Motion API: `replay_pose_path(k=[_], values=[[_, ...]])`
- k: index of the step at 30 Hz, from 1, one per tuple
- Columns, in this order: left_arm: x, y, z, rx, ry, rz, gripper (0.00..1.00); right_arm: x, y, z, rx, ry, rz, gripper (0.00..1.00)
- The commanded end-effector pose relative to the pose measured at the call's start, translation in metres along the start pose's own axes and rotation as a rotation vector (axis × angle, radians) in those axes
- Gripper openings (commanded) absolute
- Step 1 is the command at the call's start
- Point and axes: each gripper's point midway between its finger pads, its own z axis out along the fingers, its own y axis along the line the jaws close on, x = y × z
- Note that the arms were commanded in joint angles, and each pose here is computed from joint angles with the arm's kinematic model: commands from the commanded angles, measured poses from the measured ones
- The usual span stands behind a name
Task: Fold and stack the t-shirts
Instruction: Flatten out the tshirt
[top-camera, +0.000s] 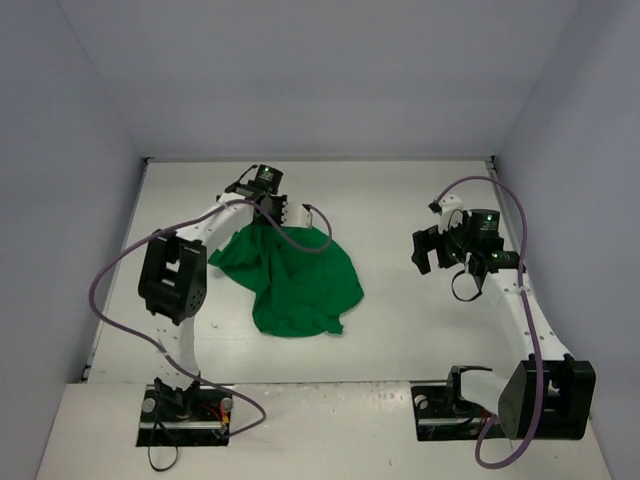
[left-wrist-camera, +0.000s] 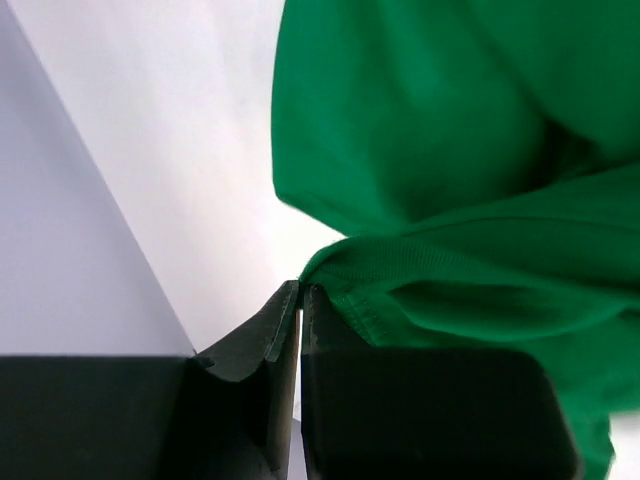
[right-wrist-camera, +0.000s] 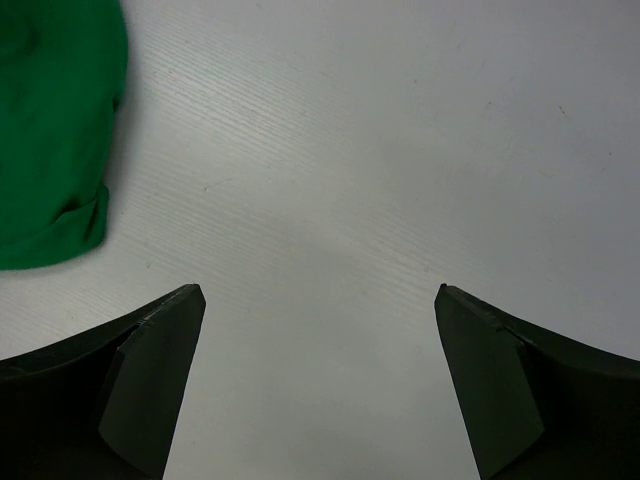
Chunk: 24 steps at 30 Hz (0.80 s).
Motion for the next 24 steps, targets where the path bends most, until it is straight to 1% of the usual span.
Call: replay_pose_path(k=[1, 3, 5, 6, 8, 9, 10, 11, 12, 13, 14, 16, 17, 18, 20, 21, 24], values=[[0.04, 0.119, -0.04, -0.423, 0.07, -0.035, 0.0, -0.019, 0.005, -0.006, -0.017, -0.064, -0.04, 0.99], [0.054, 0.135, -0.042, -0.501, 0.112, -0.083, 0.0, -0.019, 0.006, -0.005, -0.028, -0.064, -0.036, 0.98], [0.063, 0.145, -0.051, -0.537, 0.118, -0.16, 0.0, -0.02, 0.007, -0.004, -0.037, -0.065, -0.031, 0.98], [0.065, 0.147, -0.057, -0.532, 0.105, -0.205, 0.06, -0.02, 0.008, -0.004, -0.041, -0.067, -0.029, 0.98], [0.063, 0.15, -0.077, -0.512, 0.039, -0.317, 0.27, -0.022, 0.01, -0.005, -0.052, -0.074, -0.029, 0.98], [0.058, 0.157, -0.098, -0.534, -0.009, -0.37, 0.37, -0.023, 0.013, -0.006, -0.062, -0.08, -0.03, 0.98], [0.051, 0.152, -0.115, -0.521, -0.06, -0.377, 0.56, -0.024, 0.014, -0.007, -0.066, -0.084, -0.03, 0.98], [0.046, 0.145, -0.124, -0.504, -0.101, -0.392, 0.8, -0.024, 0.015, -0.008, -0.071, -0.088, -0.029, 0.98], [0.037, 0.134, -0.133, -0.475, -0.151, -0.395, 0.91, -0.024, 0.016, -0.008, -0.076, -0.089, -0.028, 0.98], [0.025, 0.121, -0.145, -0.438, -0.208, -0.387, 0.92, -0.023, 0.017, -0.007, -0.082, -0.088, -0.026, 0.98], [0.013, 0.109, -0.163, -0.427, -0.274, -0.409, 0.92, -0.022, 0.018, -0.007, -0.087, -0.088, -0.025, 0.98], [-0.006, 0.069, -0.178, -0.282, -0.357, -0.416, 0.92, -0.021, 0.019, -0.005, -0.097, -0.084, -0.021, 0.98], [-0.022, 0.039, -0.184, -0.157, -0.428, -0.375, 0.88, -0.02, 0.021, -0.005, -0.105, -0.084, -0.02, 0.98], [-0.035, 0.015, -0.19, -0.068, -0.475, -0.351, 0.84, -0.02, 0.022, -0.004, -0.114, -0.083, -0.019, 0.98], [-0.063, -0.041, -0.19, 0.093, -0.512, -0.289, 0.78, -0.019, 0.025, -0.003, -0.128, -0.08, -0.019, 0.98], [-0.074, -0.066, -0.186, 0.158, -0.512, -0.252, 0.75, -0.018, 0.025, -0.001, -0.133, -0.074, -0.014, 0.98], [-0.1, -0.124, -0.173, 0.331, -0.506, -0.18, 0.7, -0.017, 0.025, 0.003, -0.146, -0.062, -0.002, 0.97]])
